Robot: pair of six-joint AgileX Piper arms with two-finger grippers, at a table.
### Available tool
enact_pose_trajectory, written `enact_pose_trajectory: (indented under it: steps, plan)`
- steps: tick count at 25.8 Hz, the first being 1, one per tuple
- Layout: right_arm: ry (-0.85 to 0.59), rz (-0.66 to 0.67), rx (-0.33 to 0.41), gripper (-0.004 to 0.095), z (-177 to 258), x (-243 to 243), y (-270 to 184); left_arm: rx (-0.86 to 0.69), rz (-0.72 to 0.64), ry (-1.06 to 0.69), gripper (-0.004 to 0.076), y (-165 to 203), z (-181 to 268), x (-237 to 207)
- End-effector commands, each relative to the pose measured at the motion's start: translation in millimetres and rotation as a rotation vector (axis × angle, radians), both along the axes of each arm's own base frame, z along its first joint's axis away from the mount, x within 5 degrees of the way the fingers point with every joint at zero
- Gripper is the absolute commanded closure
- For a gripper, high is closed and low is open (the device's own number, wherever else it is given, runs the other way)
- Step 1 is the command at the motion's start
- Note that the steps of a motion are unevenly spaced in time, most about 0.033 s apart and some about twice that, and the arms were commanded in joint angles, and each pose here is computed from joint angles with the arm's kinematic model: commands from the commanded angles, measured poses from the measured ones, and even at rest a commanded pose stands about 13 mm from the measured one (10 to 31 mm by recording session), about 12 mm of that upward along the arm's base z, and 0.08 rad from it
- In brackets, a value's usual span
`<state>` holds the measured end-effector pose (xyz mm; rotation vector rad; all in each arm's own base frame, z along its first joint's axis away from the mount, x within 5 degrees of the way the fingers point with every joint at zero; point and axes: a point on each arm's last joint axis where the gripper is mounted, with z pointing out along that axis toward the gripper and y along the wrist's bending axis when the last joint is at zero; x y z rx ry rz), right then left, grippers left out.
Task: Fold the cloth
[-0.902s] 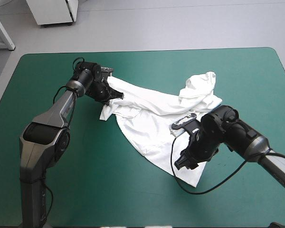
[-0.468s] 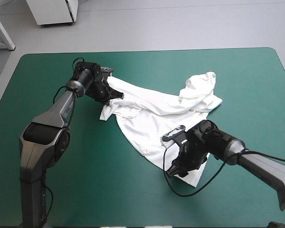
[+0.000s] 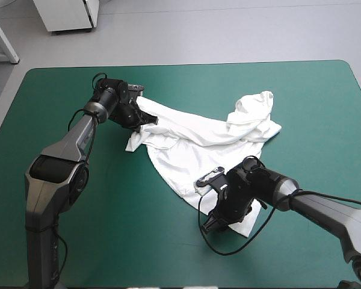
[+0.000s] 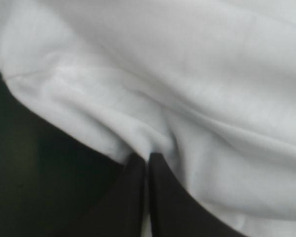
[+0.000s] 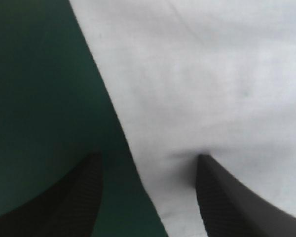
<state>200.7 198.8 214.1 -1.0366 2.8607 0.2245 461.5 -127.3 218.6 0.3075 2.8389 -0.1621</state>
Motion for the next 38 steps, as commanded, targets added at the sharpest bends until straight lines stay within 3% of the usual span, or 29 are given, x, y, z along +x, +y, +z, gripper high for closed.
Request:
enact_pose_trajectory:
  steps: [1,4,8,9,14,19,24,29,32,35,38]
  plan:
    - [0.048,-0.021,-0.031,0.0382,-21.1,-5.0,-2.6,-0.069,0.013,-0.077,0.0733,-8.5,20.2,-0.1]
    - [0.085,-0.055,-0.075,0.0519,-42.8,-11.7,-10.0,-0.071,0.014,-0.084,0.0733,-8.6,20.5,0.5]
    - [0.122,-0.055,-0.115,0.0883,-59.9,-20.9,-18.9,-0.074,0.013,-0.087,0.0733,-8.9,20.6,0.7]
    - [0.129,-0.057,-0.121,0.0923,-61.7,-22.6,-20.5,-0.074,0.013,-0.087,0.0733,-8.9,20.6,0.7]
    - [0.123,-0.057,-0.143,0.0927,-55.1,-21.1,-21.4,-0.077,0.013,-0.084,0.0733,-9.1,21.2,0.5]
    - [-0.028,-0.033,-0.097,0.0927,-4.0,-3.2,-14.4,-0.069,-0.023,-0.083,0.0733,-9.3,40.8,-0.6]
    - [-0.326,-0.052,-0.028,0.0927,86.4,17.2,-14.5,-0.086,-0.072,-0.210,0.0733,-8.3,104.8,-5.7]
    - [-0.727,-0.126,0.010,0.0927,204.9,26.4,-35.0,-0.123,-0.082,-0.476,0.0733,0.9,205.5,-33.2]
    - [-1.003,-0.206,0.047,0.0927,287.4,20.0,-57.9,-0.179,-0.084,-0.696,0.0733,11.2,277.6,-73.1]
    - [-1.229,-0.264,0.087,0.0927,345.5,5.4,-81.3,-0.211,-0.105,-0.857,0.0733,21.1,325.8,-113.0]
    - [-1.482,-0.281,0.146,0.0927,404.3,-22.7,-110.6,-0.334,-0.170,-1.129,0.0733,30.0,387.4,-175.1]
